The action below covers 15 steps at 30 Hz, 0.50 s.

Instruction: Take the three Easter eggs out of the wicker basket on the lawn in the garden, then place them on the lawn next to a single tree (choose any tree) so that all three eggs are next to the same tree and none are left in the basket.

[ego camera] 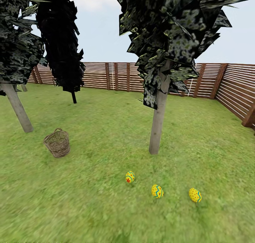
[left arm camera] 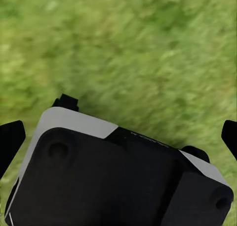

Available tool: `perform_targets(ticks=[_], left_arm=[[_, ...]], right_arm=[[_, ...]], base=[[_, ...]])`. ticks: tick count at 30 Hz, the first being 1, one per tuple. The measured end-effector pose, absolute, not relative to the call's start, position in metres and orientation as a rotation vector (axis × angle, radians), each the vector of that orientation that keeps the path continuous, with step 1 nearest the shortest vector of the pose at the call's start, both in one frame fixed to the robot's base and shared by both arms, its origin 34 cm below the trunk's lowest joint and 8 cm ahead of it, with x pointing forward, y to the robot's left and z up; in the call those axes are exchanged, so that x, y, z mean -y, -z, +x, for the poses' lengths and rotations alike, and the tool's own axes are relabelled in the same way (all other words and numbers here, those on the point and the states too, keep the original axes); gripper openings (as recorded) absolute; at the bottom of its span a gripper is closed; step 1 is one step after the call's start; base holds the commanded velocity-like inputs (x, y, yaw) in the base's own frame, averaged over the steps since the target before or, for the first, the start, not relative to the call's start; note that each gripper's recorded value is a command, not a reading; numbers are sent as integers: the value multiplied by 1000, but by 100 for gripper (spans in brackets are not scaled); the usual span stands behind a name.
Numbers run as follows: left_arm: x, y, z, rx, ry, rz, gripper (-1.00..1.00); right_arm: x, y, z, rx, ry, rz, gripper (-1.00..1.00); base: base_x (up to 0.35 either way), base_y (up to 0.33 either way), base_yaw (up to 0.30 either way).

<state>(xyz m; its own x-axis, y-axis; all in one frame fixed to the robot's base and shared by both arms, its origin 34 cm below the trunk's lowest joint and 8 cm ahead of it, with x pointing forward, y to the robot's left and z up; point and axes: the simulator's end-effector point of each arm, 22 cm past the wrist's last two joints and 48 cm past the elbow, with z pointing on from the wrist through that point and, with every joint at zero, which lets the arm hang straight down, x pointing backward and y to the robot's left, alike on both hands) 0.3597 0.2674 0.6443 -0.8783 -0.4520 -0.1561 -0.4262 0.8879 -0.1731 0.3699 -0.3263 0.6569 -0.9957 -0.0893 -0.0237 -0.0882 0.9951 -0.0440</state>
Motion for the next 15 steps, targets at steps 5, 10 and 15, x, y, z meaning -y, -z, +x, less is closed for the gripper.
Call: perform_targets(ticks=[5, 10, 15], left_arm=[[-269, -643, 358, -2864, 194, -675, 100], [-256, -633, 314, -2954, 212, -702, 100], [-251, -622, 259, -2999, 186, -717, 100]], right_arm=[[329, -657, 368, -3116, 71, -135, 100], [332, -651, 345, -3150, 77, -128, 100], [336, -647, 330, -3143, 82, -131, 100]], base=[[0, 0, 0], [0, 0, 0], [0, 0, 0]])
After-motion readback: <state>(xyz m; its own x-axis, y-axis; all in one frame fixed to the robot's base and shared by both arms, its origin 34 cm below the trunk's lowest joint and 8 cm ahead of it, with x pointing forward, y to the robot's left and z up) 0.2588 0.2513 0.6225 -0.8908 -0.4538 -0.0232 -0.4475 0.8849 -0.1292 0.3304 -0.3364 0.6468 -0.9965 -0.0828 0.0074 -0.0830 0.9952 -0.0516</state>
